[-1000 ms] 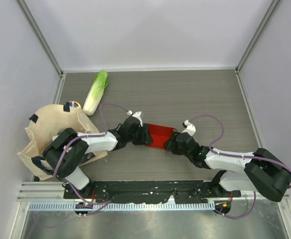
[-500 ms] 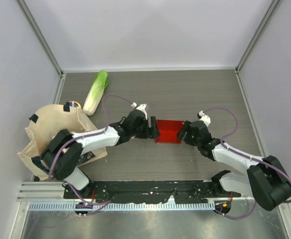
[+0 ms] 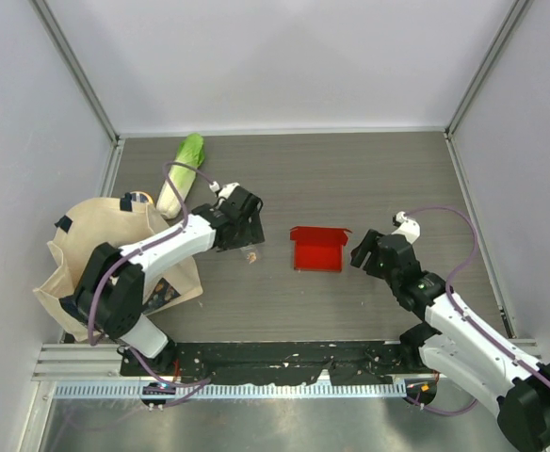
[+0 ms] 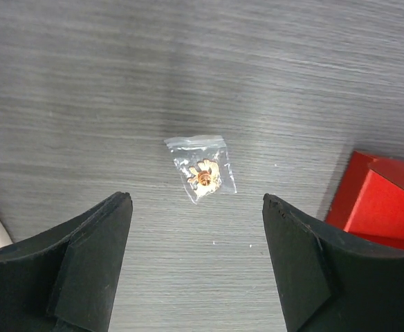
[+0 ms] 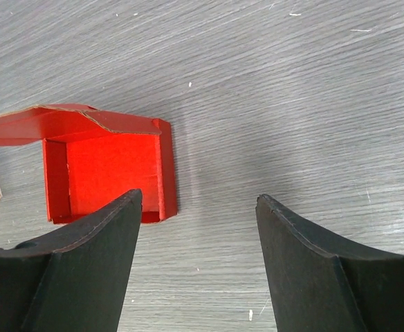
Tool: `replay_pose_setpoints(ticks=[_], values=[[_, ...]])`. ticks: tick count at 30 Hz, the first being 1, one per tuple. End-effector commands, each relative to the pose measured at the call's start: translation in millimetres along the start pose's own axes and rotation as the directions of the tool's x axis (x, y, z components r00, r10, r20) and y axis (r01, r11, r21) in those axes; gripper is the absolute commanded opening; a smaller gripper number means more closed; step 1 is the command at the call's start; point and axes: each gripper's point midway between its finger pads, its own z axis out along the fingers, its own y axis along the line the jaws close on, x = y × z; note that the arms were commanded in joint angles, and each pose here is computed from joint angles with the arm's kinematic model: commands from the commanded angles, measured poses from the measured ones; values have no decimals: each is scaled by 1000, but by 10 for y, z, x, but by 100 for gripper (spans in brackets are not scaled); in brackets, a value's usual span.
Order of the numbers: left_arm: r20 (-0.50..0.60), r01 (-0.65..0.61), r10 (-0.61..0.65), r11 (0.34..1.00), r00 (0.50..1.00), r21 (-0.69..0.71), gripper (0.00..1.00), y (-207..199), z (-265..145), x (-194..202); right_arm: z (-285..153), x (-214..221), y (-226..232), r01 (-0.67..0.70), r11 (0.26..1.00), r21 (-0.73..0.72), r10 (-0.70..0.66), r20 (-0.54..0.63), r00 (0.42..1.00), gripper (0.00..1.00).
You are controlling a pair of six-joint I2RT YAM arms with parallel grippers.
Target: Fold the paper box
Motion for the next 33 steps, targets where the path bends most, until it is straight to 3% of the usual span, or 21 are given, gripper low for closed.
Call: replay_pose_setpoints(ticks=[1, 5, 13, 25, 33], values=[[-50, 117, -125, 984, 991, -134, 79, 52, 107, 81, -60, -41, 66, 14, 1000, -24, -14, -14, 1000, 71], [-113, 129, -150, 976, 982, -176, 76, -16, 267, 170, -60, 22, 57, 6, 999, -31, -7, -32, 999, 70], [-105, 170, -201, 954, 974, -247, 61, 7, 433, 221, -102, -51, 56, 6, 999, -42, -6, 8, 1000, 70], [-152, 130, -183, 943, 971, -307, 50, 3, 590, 507, -91, -37, 59, 4, 999, -52, -3, 14, 1000, 70], [-98, 112, -153, 936, 983, -334, 18, 164, 484, 443, -102, -48, 56, 0, 998, -55, 1, 25, 1000, 70]])
